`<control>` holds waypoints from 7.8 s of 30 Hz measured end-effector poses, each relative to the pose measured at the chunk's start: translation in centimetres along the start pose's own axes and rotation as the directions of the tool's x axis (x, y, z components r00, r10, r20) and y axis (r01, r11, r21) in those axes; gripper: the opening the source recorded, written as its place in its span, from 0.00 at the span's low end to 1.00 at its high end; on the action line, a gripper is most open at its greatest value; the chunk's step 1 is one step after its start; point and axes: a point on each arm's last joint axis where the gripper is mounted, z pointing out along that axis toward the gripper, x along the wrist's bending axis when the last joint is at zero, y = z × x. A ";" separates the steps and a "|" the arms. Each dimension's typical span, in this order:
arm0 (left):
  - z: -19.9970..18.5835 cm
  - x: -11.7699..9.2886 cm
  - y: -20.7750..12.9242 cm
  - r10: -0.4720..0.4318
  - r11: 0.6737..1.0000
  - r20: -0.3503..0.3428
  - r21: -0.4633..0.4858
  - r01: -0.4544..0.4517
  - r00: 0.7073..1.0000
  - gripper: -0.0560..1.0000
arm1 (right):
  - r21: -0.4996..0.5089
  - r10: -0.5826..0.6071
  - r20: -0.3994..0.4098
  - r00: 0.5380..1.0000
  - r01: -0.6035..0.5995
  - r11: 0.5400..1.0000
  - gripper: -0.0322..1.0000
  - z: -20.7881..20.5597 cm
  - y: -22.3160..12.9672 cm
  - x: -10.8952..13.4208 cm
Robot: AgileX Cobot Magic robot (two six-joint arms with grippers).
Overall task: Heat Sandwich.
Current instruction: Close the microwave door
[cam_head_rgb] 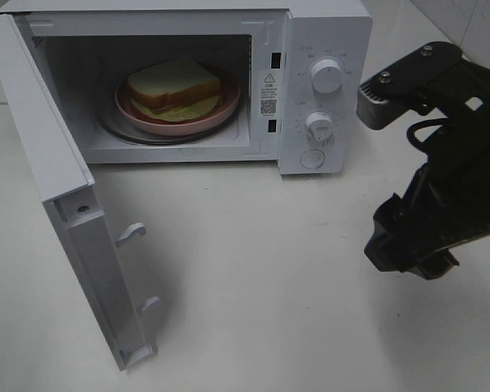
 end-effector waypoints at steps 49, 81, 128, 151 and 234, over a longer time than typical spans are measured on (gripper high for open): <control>0.0 0.0 0.0 0.000 1.000 0.000 0.000 0.000 1.000 0.97 | -0.401 0.422 0.113 0.900 -0.347 0.848 0.77 -7.7 -16.7 -1.4; 0.0 0.0 0.0 0.000 1.000 0.000 0.000 0.000 1.000 0.97 | -0.632 0.561 0.146 0.815 -0.359 0.687 0.77 -9.4 -19.9 0.2; 0.0 -0.3 0.1 -0.019 1.000 0.035 -0.010 0.019 0.999 0.97 | -0.632 0.561 0.146 0.815 -0.359 0.687 0.77 -9.4 -19.9 0.2; 4.6 0.6 3.9 -0.042 0.992 -0.004 0.115 0.042 0.999 0.70 | -0.632 0.561 0.146 0.815 -0.359 0.687 0.77 -9.4 -19.9 0.2; 29.5 -6.3 2.0 0.190 0.962 0.353 -0.253 -0.102 0.916 0.05 | -0.632 0.561 0.146 0.815 -0.359 0.687 0.77 -9.4 -19.9 0.2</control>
